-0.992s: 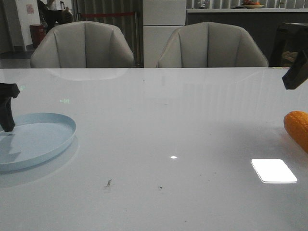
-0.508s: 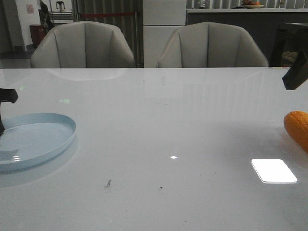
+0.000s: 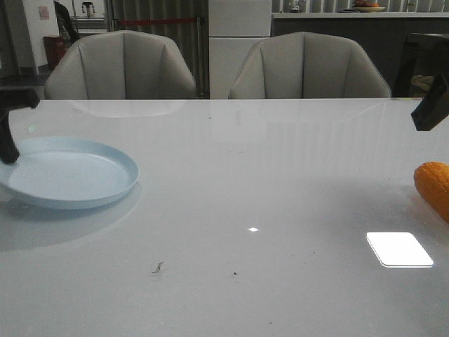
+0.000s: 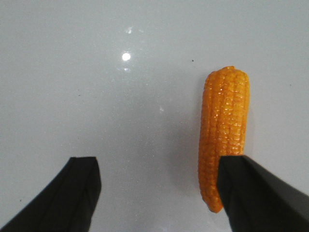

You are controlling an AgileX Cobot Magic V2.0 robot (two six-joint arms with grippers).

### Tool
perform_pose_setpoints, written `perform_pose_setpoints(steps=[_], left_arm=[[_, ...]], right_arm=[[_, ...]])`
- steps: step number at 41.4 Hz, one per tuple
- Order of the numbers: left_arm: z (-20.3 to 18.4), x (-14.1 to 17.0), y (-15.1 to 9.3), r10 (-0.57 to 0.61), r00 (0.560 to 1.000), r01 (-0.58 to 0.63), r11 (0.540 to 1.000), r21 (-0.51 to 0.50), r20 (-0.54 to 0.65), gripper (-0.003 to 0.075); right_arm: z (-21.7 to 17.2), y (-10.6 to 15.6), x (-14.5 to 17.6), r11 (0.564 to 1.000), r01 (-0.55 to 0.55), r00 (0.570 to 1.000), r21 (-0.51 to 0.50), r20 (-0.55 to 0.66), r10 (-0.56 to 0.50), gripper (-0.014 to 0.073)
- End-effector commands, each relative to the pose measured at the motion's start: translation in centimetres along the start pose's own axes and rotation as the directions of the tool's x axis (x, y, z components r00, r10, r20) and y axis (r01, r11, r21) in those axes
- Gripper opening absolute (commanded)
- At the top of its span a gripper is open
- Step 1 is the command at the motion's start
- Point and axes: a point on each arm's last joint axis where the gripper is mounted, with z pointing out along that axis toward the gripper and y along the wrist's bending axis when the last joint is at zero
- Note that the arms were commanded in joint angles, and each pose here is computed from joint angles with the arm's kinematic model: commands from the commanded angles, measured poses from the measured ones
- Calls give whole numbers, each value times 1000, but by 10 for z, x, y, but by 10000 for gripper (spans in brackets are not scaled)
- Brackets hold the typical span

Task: Place corn on plate with both arms
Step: 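Grip the plate rim with the left gripper and slide it toward table center, then open the left gripper and lift it away from the plate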

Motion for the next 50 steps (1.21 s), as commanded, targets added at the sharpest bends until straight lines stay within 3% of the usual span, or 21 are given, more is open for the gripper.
perform_pose_setpoints(steps=[1,8,15,25,31,45,50], left_arm=[[-49,-19,-34,8,990,-23,994,108,140,89],[-63,-25,-80,37,983,-79,971,226,181,89],[-64,-20,-125,105,972,-162,948,273,212,89],[-31,5,-177,220,970,-241,917,317,101,89],[-3,16,-189,266,964,-259,913,314,22,89],[28,22,-184,303,951,-275,919,283,-60,92],[28,22,-184,323,945,-296,913,279,-55,179]], right_arm=[[-11,0,-17,1000,-4,994,2,108,4,603],[-11,0,-17,1000,-4,994,2,105,4,603],[-11,0,-17,1000,-4,995,1,102,4,603],[-11,0,-17,1000,-4,995,1,101,4,603],[-10,0,-15,1000,-4,996,0,89,4,603],[-10,0,-15,1000,-3,997,0,83,3,603],[-10,0,-15,1000,-3,996,1,89,3,603]])
